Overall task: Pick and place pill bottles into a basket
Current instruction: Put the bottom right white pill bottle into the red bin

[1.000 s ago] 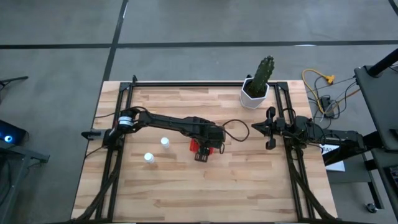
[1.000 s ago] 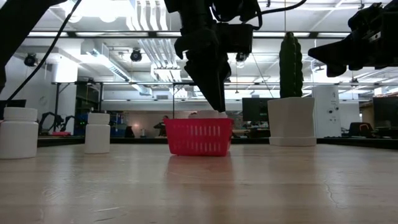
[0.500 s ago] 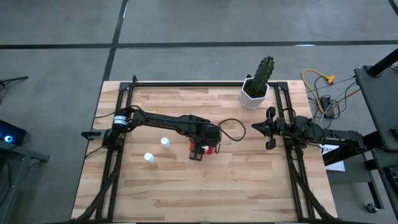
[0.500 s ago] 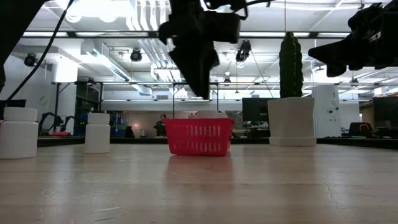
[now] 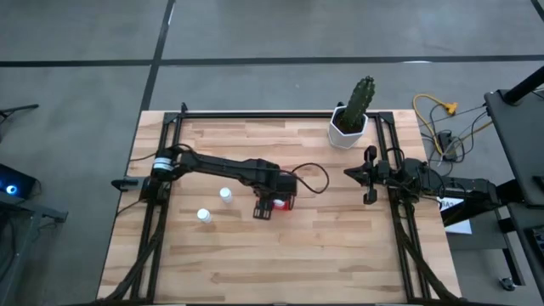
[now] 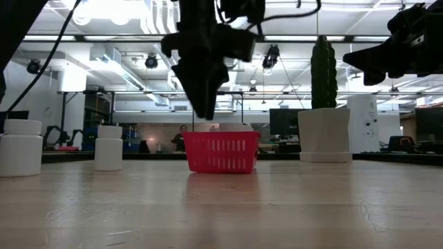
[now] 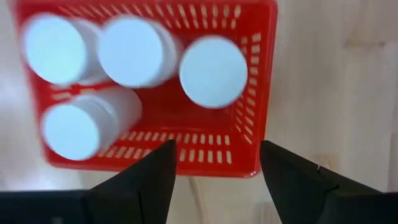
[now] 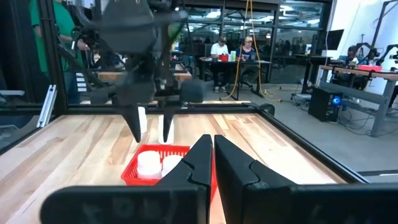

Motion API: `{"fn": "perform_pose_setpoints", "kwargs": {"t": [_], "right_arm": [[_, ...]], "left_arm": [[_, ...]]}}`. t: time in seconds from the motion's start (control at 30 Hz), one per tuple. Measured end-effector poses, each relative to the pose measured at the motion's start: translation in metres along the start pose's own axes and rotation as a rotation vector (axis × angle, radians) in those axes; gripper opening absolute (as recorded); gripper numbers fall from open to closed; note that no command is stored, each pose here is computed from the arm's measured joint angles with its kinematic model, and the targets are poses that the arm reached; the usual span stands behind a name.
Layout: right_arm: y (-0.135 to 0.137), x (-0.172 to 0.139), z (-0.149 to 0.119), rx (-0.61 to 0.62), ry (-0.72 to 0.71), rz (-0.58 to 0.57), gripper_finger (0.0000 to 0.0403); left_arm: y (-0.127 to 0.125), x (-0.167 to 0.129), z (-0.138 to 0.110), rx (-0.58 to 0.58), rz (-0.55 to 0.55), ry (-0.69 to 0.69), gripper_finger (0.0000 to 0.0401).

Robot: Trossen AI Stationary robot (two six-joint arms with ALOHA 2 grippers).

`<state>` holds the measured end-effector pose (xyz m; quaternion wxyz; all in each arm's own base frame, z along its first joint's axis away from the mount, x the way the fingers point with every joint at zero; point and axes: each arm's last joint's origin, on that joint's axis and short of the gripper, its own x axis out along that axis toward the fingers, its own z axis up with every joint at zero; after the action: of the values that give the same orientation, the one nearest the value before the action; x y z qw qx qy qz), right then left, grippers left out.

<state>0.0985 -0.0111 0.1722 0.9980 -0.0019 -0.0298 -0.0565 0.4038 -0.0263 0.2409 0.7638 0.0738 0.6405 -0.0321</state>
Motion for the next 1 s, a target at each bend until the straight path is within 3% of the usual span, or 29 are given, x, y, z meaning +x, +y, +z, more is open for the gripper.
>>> {"fn": "perform_pose_setpoints", "kwargs": {"t": [0.27,1.0], "right_arm": [[0.0,0.0,0.0,0.0,0.0,0.0,0.0008],[0.0,0.0,0.0,0.0,0.0,-0.001,0.0008]], "left_arm": [[-0.002,0.016,-0.008,0.0,-0.017,0.041,0.0213],[-0.007,0.015,0.006,0.041,-0.093,-0.107,0.0213]]}}
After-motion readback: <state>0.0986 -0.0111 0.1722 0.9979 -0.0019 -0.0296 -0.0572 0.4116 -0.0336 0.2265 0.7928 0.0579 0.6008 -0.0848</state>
